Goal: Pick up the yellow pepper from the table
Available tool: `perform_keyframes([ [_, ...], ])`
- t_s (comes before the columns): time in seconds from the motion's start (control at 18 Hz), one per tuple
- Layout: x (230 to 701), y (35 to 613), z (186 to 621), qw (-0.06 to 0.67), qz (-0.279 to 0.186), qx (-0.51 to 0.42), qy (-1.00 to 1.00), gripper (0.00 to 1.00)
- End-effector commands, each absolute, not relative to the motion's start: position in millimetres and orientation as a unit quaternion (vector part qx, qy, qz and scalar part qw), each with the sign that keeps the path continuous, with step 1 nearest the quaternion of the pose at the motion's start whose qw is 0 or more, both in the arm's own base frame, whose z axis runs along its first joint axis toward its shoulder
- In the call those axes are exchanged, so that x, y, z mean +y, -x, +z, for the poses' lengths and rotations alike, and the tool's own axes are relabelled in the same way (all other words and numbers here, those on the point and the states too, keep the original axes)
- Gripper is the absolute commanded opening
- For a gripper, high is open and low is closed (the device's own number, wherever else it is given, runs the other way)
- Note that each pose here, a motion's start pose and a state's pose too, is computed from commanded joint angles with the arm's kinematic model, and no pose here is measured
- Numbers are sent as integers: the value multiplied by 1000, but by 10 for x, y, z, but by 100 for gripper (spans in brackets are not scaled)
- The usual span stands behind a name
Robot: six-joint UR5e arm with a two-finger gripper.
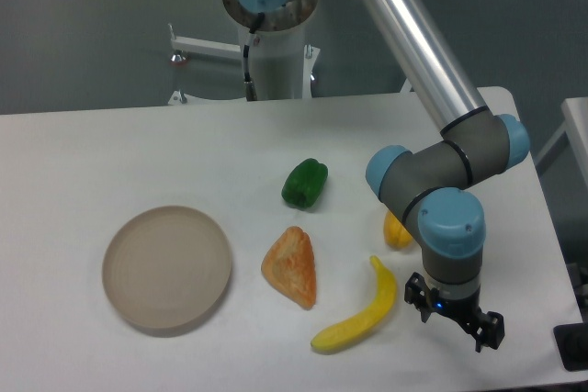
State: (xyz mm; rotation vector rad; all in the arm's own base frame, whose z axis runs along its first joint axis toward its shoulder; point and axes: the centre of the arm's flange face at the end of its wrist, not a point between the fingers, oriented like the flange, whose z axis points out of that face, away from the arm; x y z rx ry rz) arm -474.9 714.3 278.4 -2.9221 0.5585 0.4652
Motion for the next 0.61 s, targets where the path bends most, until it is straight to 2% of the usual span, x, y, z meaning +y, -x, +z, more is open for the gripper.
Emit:
perform_keyframes([
  [0.61,7098,4745,2943,68,158,175,969,100],
])
